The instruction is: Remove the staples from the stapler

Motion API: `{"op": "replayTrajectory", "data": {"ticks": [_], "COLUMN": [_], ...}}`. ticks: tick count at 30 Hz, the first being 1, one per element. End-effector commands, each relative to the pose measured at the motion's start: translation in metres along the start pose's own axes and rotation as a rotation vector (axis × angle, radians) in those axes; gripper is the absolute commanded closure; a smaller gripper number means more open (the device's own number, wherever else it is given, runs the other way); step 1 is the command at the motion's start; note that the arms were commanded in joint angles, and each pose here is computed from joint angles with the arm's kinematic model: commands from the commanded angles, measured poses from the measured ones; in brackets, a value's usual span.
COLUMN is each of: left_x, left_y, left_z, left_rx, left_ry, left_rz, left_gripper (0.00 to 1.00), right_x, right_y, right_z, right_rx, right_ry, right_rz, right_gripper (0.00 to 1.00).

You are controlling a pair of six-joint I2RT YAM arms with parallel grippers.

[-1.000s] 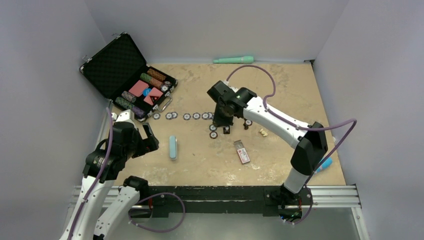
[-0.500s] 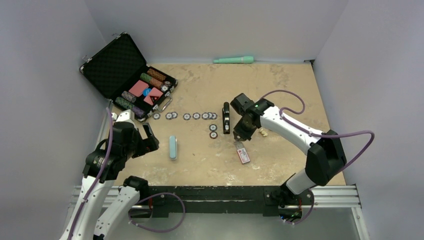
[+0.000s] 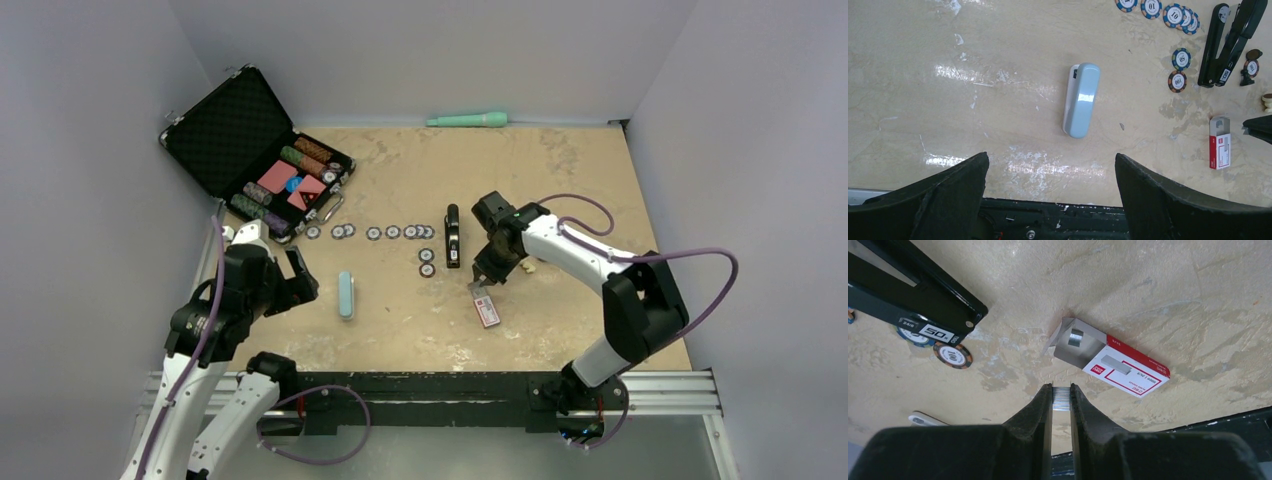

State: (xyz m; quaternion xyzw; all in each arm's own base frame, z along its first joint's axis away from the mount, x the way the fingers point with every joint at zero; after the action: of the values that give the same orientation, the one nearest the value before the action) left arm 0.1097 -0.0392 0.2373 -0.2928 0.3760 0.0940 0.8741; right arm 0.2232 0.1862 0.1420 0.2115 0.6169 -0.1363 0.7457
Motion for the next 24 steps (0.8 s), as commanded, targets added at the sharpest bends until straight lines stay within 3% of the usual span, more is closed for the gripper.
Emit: {"op": "replayTrajectory", "data": {"ticks": [1, 24], "left_x": [0.002, 0.002], "left_y": [-0.003, -0.002], "left_z": [0.004, 0.004], "left_rx": [0.011, 0.013], "left_ry": [-0.027, -0.028], "left_rz": [-0.03, -0.026], "left_gripper": [0.0, 0.0], "right_x": [0.013, 0.028], "right_y": [0.004, -0.011], "right_z": [0.003, -0.007], "right_rx": [0.009, 0.076], "right_ry": [0.02, 0.068], "right_rz": [0.0, -0.042], "right_gripper": [1.0, 1.0]}}
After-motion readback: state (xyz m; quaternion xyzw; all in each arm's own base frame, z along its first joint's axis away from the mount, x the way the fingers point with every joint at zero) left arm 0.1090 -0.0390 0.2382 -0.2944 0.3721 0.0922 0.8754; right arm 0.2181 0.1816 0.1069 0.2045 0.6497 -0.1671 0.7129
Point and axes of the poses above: each gripper's point midway between its finger pads, its own x axis out along the fingers, its own y axis along the line the jaws close on, z = x × y, the point moved 7 cm from there along -x, back along the fingers, and after that the axes turned 15 degrees about -x, right-handed, at the moved point
